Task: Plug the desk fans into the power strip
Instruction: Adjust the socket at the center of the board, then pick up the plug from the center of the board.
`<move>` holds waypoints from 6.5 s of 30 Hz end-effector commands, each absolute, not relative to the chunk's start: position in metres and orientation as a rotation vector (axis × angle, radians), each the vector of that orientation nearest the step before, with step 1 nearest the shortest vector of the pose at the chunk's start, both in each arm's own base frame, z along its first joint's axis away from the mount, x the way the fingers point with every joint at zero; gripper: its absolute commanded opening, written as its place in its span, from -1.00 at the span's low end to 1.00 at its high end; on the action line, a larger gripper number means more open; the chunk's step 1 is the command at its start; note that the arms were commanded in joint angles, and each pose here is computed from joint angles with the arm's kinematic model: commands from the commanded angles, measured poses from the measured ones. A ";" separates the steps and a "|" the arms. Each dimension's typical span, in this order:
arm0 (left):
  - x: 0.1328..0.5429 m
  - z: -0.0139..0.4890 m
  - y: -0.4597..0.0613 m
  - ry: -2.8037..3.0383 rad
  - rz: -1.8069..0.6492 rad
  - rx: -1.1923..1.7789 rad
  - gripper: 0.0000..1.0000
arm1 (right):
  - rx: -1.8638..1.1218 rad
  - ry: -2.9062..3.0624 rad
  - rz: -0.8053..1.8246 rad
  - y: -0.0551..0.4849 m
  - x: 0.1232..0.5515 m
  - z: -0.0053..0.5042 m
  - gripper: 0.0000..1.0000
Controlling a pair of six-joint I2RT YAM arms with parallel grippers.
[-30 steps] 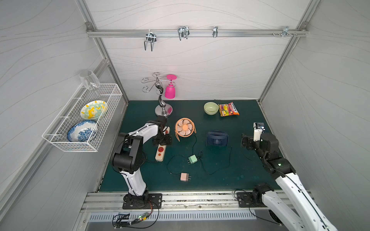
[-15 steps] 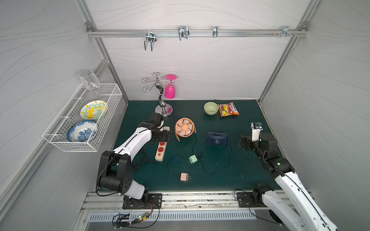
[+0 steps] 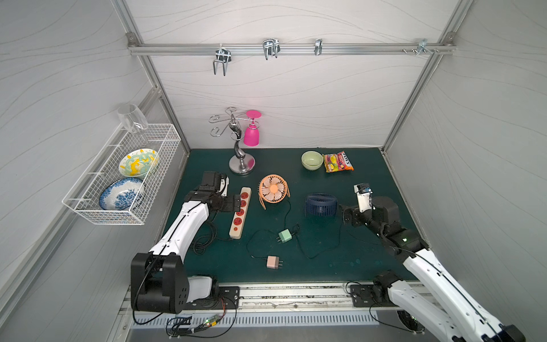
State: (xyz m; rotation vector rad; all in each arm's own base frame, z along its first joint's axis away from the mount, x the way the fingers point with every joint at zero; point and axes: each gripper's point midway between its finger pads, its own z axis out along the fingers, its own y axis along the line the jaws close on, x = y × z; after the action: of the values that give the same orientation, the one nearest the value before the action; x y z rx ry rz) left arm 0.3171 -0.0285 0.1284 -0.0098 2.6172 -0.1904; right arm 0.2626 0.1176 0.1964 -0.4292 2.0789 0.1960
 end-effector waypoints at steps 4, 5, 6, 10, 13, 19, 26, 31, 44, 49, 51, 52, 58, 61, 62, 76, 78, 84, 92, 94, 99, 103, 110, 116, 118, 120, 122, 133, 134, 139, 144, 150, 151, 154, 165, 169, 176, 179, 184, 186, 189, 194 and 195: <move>0.319 0.142 -0.022 2.509 -0.253 -0.020 1.00 | -0.692 2.090 0.276 0.166 0.240 0.194 0.98; 0.319 0.144 -0.020 2.502 -0.259 -0.031 1.00 | -0.727 2.098 0.280 0.174 0.236 0.193 0.99; 0.319 0.146 -0.018 2.494 -0.256 -0.045 1.00 | -0.753 2.104 0.280 0.182 0.233 0.194 0.98; 0.321 0.145 -0.012 2.476 -0.230 -0.058 1.00 | -0.836 2.159 0.217 0.206 0.222 0.191 0.99; 0.321 0.147 -0.015 2.471 -0.253 -0.059 1.00 | -0.895 2.217 0.178 0.227 0.213 0.189 0.98; 0.322 0.147 -0.015 2.454 -0.257 -0.061 1.00 | -1.271 2.161 0.290 0.282 0.166 0.168 0.98; 0.322 0.149 -0.015 2.444 -0.262 -0.066 1.00 | -1.457 2.119 0.496 0.314 0.132 0.151 0.98; 0.322 0.151 -0.011 2.442 -0.251 -0.078 1.00 | -1.650 2.043 0.529 0.324 0.109 0.131 0.96; 0.321 0.154 -0.014 2.433 -0.283 -0.079 1.00 | -1.931 1.815 0.612 0.350 0.089 0.089 0.98; 0.321 0.152 -0.015 2.426 -0.290 -0.083 1.00 | -1.988 1.795 0.614 0.361 0.090 0.069 0.97; 0.320 0.153 -0.016 2.429 -0.297 -0.079 1.00 | -2.000 1.801 0.619 0.365 0.090 0.064 0.93; 0.320 0.154 -0.015 2.431 -0.288 -0.080 1.00 | -2.009 1.805 0.625 0.367 0.089 0.061 0.92; 0.319 0.153 -0.017 2.422 -0.312 -0.082 1.00 | -2.019 1.803 0.654 0.379 0.090 0.049 0.86; 0.320 0.154 -0.015 2.420 -0.289 -0.087 1.00 | -2.036 1.795 0.685 0.385 0.086 0.044 0.82; 0.321 0.153 -0.014 2.417 -0.289 -0.087 1.00 | -2.039 1.789 0.696 0.388 0.085 0.043 0.81; 0.320 0.153 -0.016 2.421 -0.298 -0.086 1.00 | -2.091 1.838 0.691 0.395 0.084 0.020 0.21; 0.321 0.152 -0.017 2.413 -0.309 -0.086 1.00 | -2.087 1.845 0.680 0.394 0.086 0.018 0.10; 0.323 0.157 -0.019 2.408 -0.320 -0.066 1.00 | -2.058 1.851 0.685 0.394 0.090 0.023 -0.28; 0.315 0.175 -0.039 2.406 -0.436 0.081 0.85 | -2.022 1.821 0.680 0.393 0.100 0.045 -0.72; 0.314 0.181 -0.043 2.396 -0.461 0.102 0.89 | -1.996 1.808 0.687 0.394 0.105 0.055 -0.78; 0.308 0.196 -0.054 2.385 -0.479 0.233 0.93 | -1.913 1.761 0.728 0.394 0.119 0.089 -0.84; 0.300 0.211 -0.074 2.341 -0.589 0.360 0.98 | -1.813 1.776 0.799 0.392 0.134 0.112 -0.85; 0.276 0.235 -0.111 2.253 -0.739 0.632 1.00 | -1.705 1.779 0.943 0.380 0.151 0.142 -0.85; 0.250 0.258 -0.138 2.122 -0.842 0.886 1.00 | -1.631 1.761 1.058 0.375 0.163 0.168 -0.85; 0.243 0.264 -0.144 2.068 -0.843 0.974 1.00 | -1.609 1.752 1.094 0.374 0.165 0.174 -0.86; 0.239 0.269 -0.147 2.011 -0.837 1.036 1.00 | -1.623 1.707 1.112 0.374 0.163 0.179 -0.87; 0.239 0.268 -0.150 1.972 -0.807 1.088 1.00 | -1.618 1.669 1.096 0.372 0.165 0.183 -0.89; 0.224 0.274 -0.177 1.700 -0.798 1.410 1.00 | -1.587 1.551 1.074 0.369 0.174 0.197 -0.94; 0.226 0.274 -0.179 1.689 -0.799 1.418 1.00 | -1.589 1.543 1.069 0.369 0.174 0.198 -0.94; 0.219 0.272 -0.191 1.633 -0.848 1.486 1.00 | -1.568 1.513 1.051 0.369 0.177 0.202 -0.95; 0.214 0.267 -0.199 1.614 -0.896 1.512 1.00 | -1.551 1.495 1.057 0.370 0.179 0.208 -0.99; 0.216 0.253 -0.203 1.593 -0.855 1.590 0.96 | -1.550 1.452 1.054 0.371 0.180 0.211 -1.00; 0.215 0.250 -0.203 1.582 -0.851 1.611 0.95 | -1.543 1.445 1.051 0.372 0.180 0.212 -1.00; 0.212 0.244 -0.205 1.576 -0.836 1.655 0.93 | -1.532 1.419 1.052 0.372 0.181 0.217 -1.00; 0.219 0.244 -0.215 1.584 -0.867 1.652 0.78 | -1.528 1.399 1.055 0.375 0.183 0.222 -1.00; 0.224 0.236 -0.217 1.584 -0.837 1.685 0.72 | -1.512 1.390 1.070 0.375 0.182 0.225 -1.00; 0.227 0.235 -0.224 1.573 -0.820 1.719 0.52 | -1.495 1.397 1.084 0.376 0.183 0.222 -1.00; 0.228 0.236 -0.226 1.584 -0.824 1.714 0.40 | -1.500 1.402 1.076 0.376 0.184 0.222 -1.00; 0.224 0.226 -0.229 1.577 -0.812 1.774 0.36 | -1.477 1.394 1.091 0.376 0.184 0.224 -1.00; 0.225 0.226 -0.230 1.582 -0.810 1.776 0.32 | -1.484 1.400 1.087 0.376 0.184 0.223 -1.00; 0.225 0.225 -0.232 1.582 -0.820 1.777 0.21 | -1.456 1.386 1.095 0.375 0.184 0.227 -1.00; 0.229 0.230 -0.234 1.602 -0.814 1.745 -0.26 | -1.457 1.399 1.086 0.374 0.186 0.226 -1.00; 0.229 0.230 -0.235 1.600 -0.817 1.747 -0.38 | -1.447 1.393 1.086 0.374 0.187 0.228 -1.00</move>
State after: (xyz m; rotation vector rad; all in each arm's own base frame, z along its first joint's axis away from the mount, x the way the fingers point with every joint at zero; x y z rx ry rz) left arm 0.2204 -0.2280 0.2131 1.7553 1.6571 -0.8515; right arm 0.1873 0.3749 0.2073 -1.4790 1.4531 1.0726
